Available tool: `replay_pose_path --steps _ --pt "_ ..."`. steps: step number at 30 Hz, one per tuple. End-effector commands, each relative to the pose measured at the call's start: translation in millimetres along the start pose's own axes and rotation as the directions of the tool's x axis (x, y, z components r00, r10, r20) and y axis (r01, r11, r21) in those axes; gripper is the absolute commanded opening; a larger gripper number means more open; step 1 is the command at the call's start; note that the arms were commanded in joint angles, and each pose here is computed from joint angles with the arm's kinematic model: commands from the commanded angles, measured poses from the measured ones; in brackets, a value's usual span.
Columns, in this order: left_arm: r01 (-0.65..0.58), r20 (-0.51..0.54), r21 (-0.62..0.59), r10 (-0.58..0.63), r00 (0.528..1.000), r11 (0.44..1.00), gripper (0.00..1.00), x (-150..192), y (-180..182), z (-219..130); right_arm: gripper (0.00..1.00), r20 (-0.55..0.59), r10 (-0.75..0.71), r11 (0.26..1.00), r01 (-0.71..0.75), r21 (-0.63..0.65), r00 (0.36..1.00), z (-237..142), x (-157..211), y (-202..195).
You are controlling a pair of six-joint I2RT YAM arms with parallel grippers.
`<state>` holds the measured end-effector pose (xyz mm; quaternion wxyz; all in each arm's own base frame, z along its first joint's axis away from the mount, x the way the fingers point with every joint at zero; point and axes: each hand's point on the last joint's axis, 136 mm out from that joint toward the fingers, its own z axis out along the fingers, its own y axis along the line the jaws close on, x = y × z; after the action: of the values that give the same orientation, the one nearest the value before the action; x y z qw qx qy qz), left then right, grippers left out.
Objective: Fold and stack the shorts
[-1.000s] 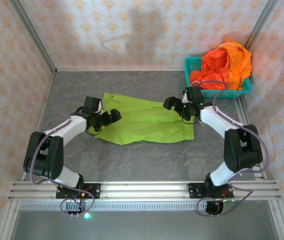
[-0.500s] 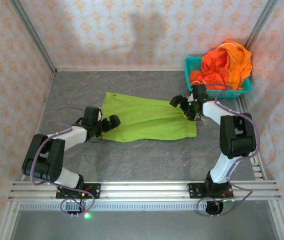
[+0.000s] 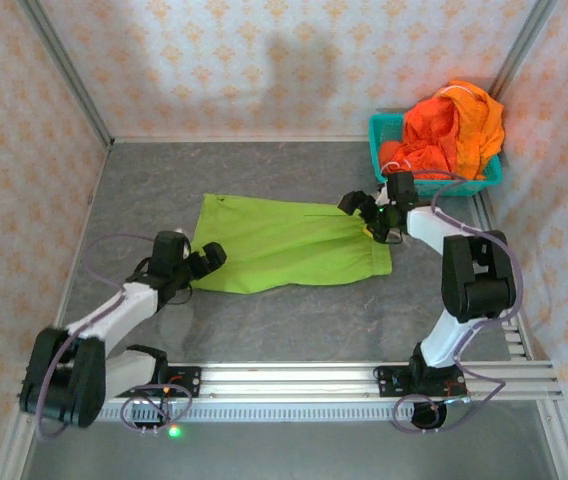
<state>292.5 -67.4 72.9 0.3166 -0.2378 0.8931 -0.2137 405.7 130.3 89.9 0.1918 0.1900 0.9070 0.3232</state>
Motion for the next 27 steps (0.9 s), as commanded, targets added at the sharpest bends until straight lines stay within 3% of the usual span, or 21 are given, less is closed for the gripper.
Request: replay_pose_path --steps 1,5,8,11,14,20,27 --pt "-0.033 0.105 0.021 0.031 0.994 0.999 1.00 -23 -13 -34 0.99 0.120 -0.155 0.988 0.154 0.014 0.981 -48 -5 30" --pt "-0.083 0.200 0.153 0.051 0.979 0.985 1.00 -41 -46 -72 0.99 0.247 -0.342 0.940 0.326 0.104 0.907 -107 -8 46" --pt "-0.108 0.230 0.232 0.054 0.972 0.967 1.00 -45 -63 -87 0.99 0.305 -0.382 0.919 0.324 0.224 0.873 -136 -12 31" --pt "-0.128 0.241 0.286 0.059 0.969 0.950 1.00 -45 -73 -93 1.00 0.336 -0.374 0.920 0.301 0.250 0.864 -146 -8 15" --pt "-0.140 0.236 0.304 0.068 0.969 0.942 1.00 -43 -76 -94 0.94 0.306 -0.337 0.927 0.257 0.273 0.891 -139 -4 -7" --pt "-0.138 0.229 0.302 0.069 0.971 0.943 1.00 -40 -74 -91 0.83 0.102 -0.267 0.913 0.218 0.345 0.958 -90 8 -51" --pt "-0.159 0.221 0.328 0.088 0.971 0.931 1.00 -38 -80 -92 0.78 -0.020 -0.221 0.906 0.212 0.365 0.975 -48 8 -76"
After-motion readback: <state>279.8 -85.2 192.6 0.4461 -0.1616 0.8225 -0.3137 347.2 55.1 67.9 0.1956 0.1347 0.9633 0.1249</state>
